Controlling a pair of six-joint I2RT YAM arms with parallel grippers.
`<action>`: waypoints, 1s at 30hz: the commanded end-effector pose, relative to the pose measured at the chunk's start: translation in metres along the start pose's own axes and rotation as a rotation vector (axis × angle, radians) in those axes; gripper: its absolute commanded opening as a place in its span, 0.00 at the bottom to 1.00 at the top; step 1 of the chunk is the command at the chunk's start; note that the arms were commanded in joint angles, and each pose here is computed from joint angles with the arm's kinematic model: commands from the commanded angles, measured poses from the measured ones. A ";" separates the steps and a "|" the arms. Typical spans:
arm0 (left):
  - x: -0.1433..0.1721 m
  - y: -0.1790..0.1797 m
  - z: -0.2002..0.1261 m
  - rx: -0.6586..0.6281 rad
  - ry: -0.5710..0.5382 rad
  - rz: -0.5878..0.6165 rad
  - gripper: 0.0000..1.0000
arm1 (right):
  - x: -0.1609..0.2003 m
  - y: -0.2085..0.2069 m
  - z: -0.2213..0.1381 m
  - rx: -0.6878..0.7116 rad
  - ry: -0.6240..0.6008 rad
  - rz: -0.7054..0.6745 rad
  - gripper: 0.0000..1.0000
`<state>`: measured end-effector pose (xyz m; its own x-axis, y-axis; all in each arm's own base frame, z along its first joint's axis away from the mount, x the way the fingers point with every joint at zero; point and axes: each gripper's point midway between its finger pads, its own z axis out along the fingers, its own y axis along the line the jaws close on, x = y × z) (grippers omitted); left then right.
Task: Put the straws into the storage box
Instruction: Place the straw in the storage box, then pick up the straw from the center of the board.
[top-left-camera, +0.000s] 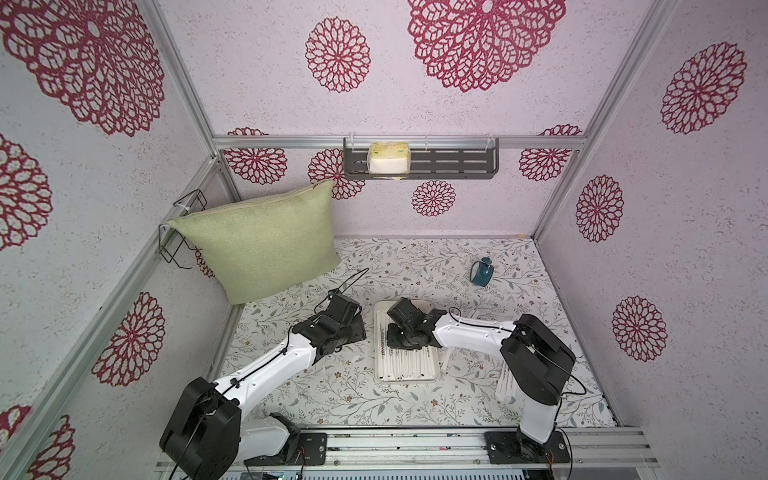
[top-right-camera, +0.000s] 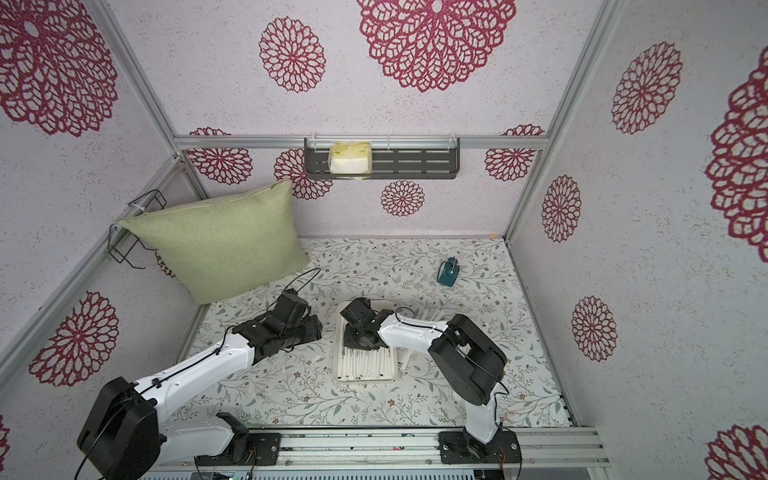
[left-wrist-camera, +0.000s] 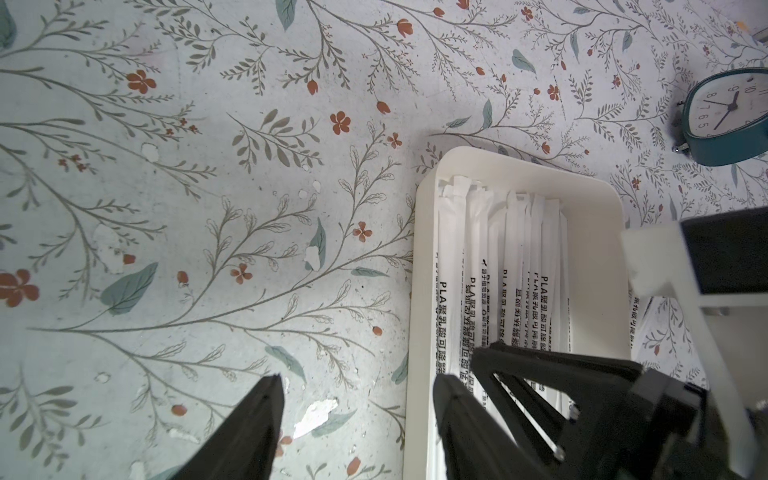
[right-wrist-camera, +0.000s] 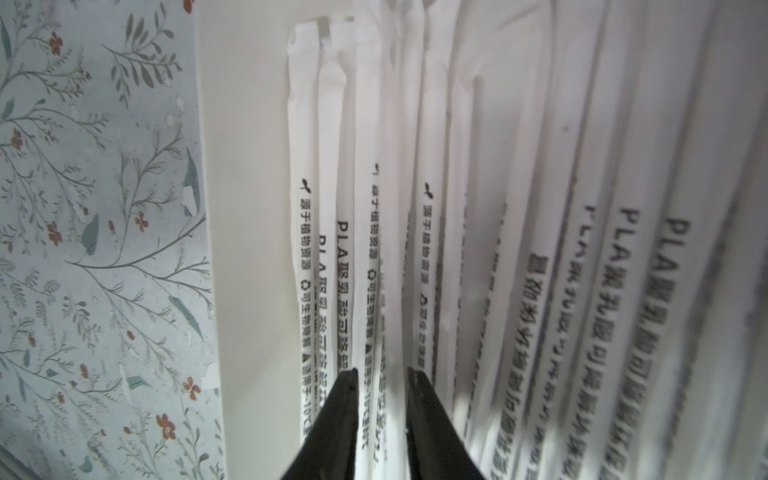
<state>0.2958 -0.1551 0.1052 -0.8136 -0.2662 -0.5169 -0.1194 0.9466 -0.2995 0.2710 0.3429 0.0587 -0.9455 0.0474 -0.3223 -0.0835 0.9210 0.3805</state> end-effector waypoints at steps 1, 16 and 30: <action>-0.019 -0.008 -0.008 0.021 -0.042 0.013 0.65 | -0.027 -0.009 -0.052 -0.005 -0.097 0.041 0.30; 0.021 -0.137 0.017 0.228 0.067 0.268 0.65 | -0.041 -0.201 -0.075 0.244 -0.178 0.292 0.30; 0.024 -0.128 0.022 0.176 0.065 0.305 0.65 | -0.031 -0.221 -0.043 0.271 -0.144 0.312 0.24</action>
<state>0.3005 -0.2898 0.1046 -0.8481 0.0419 -0.5281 0.2244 0.9314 -0.2865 0.3041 0.1257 0.0252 -0.8604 0.3760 -0.3440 0.3031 0.9202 0.2479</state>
